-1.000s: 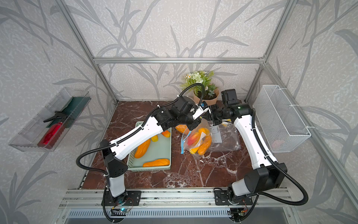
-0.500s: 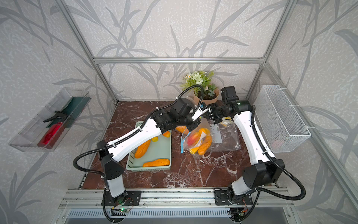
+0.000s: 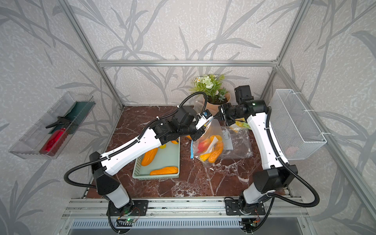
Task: Place the mango in a zip-top bag and seal the zipper
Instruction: Zip the zipper on the zipper food storage bag.
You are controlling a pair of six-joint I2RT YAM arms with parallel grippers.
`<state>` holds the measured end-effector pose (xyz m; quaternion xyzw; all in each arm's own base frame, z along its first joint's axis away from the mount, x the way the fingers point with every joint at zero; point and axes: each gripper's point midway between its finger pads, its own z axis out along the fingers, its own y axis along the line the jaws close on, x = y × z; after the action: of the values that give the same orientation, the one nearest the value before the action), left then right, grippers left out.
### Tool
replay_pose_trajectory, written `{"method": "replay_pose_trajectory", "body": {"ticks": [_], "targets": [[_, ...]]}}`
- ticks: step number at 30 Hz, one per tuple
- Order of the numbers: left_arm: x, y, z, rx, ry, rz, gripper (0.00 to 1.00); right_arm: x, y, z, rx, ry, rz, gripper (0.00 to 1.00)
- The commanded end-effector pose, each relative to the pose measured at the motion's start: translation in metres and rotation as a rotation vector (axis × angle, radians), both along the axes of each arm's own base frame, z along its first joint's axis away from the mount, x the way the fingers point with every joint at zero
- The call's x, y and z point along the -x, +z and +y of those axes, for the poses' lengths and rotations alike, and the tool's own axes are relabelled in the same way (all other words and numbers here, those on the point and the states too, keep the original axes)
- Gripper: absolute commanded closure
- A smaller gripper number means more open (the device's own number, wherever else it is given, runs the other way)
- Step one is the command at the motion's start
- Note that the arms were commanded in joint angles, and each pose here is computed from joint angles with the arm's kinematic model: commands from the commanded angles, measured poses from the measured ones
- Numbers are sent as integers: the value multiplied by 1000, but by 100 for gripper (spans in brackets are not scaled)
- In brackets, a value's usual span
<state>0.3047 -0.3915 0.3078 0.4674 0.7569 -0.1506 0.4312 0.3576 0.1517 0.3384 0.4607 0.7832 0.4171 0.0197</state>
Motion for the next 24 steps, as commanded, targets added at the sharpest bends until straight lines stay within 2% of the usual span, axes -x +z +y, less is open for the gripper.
{"method": "replay_pose_trajectory", "body": {"ticks": [1, 16, 24], "targets": [[25, -23, 25, -99, -7, 99, 100, -26, 29, -29, 58, -93, -137, 100], [59, -42, 53, -107, -12, 211, 100, -39, 54, -68, 100, -193, -214, 100], [73, -35, 49, -82, -54, 277, 99, -42, 57, -65, 82, -177, -223, 100]]}}
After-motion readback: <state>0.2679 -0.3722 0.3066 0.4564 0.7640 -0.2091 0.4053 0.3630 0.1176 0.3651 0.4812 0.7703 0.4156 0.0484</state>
